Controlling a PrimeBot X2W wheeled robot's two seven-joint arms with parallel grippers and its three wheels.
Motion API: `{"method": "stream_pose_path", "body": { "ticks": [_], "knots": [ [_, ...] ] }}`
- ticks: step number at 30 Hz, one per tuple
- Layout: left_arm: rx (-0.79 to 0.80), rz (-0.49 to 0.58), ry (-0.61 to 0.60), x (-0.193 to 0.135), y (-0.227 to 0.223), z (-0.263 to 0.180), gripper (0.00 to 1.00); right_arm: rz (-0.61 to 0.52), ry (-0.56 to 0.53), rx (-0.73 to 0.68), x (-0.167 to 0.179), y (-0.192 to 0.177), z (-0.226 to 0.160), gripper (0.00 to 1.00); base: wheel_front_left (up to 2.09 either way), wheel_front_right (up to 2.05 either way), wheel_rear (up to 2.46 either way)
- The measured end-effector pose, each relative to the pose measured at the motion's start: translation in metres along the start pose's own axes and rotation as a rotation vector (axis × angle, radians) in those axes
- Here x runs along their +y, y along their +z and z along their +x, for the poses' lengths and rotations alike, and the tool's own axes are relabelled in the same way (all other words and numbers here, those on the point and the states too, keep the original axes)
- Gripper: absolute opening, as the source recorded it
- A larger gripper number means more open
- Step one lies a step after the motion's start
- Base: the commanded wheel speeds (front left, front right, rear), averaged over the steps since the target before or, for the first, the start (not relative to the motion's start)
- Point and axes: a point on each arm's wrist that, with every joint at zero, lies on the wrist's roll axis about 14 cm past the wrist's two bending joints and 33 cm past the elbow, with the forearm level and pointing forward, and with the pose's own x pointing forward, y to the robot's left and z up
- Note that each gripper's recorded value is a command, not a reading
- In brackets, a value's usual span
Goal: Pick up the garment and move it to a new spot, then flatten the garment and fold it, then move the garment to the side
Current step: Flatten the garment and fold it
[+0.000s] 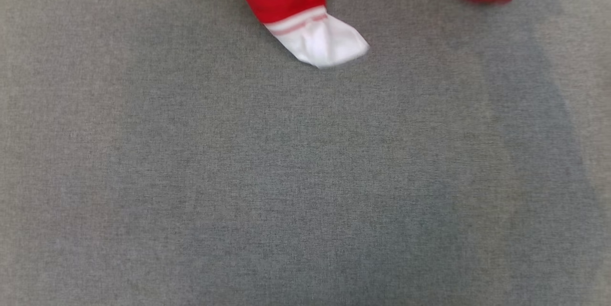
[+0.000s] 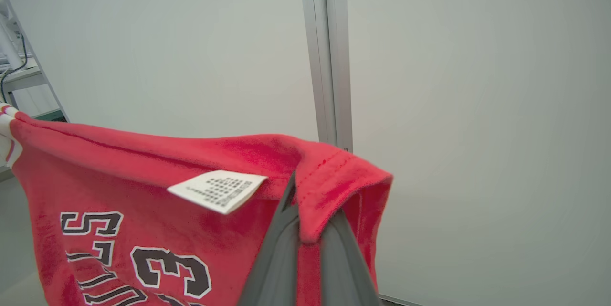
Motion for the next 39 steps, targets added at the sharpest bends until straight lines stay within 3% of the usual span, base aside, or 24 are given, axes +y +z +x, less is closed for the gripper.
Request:
{"method": "stream_pose_path", "body": {
  "ticks": [9, 13, 21, 30, 39],
  "knots": [
    [-0.175, 0.046, 0.023, 0.014, 0.068, 0.023, 0.0, -0.063, 0.0, -0.114, -0.005, 0.042, 0.015, 0.0, 0.0, 0.0, 0.0],
    [-0.164, 0.025, 0.008, 0.009, 0.071, 0.022, 0.0, -0.068, 0.002, -0.114, -0.003, 0.044, 0.012, 0.0, 0.0, 0.0, 0.0],
    [0.095, -0.032, -0.037, -0.003, 0.004, -0.01, 0.0, -0.013, 0.023, 0.038, 0.01, 0.0, -0.012, 0.0, 0.0, 0.0, 0.0],
    [0.35, -0.07, -0.118, -0.018, -0.049, -0.09, 0.0, 0.022, 0.057, 0.277, 0.035, -0.063, -0.081, 0.0, 0.0, 0.0, 0.0],
    [0.615, -0.079, -0.241, -0.039, -0.071, -0.192, 0.0, 0.074, 0.074, 0.41, 0.055, -0.075, -0.161, 0.0, 0.0, 0.0, 0.0]
  ]
}}
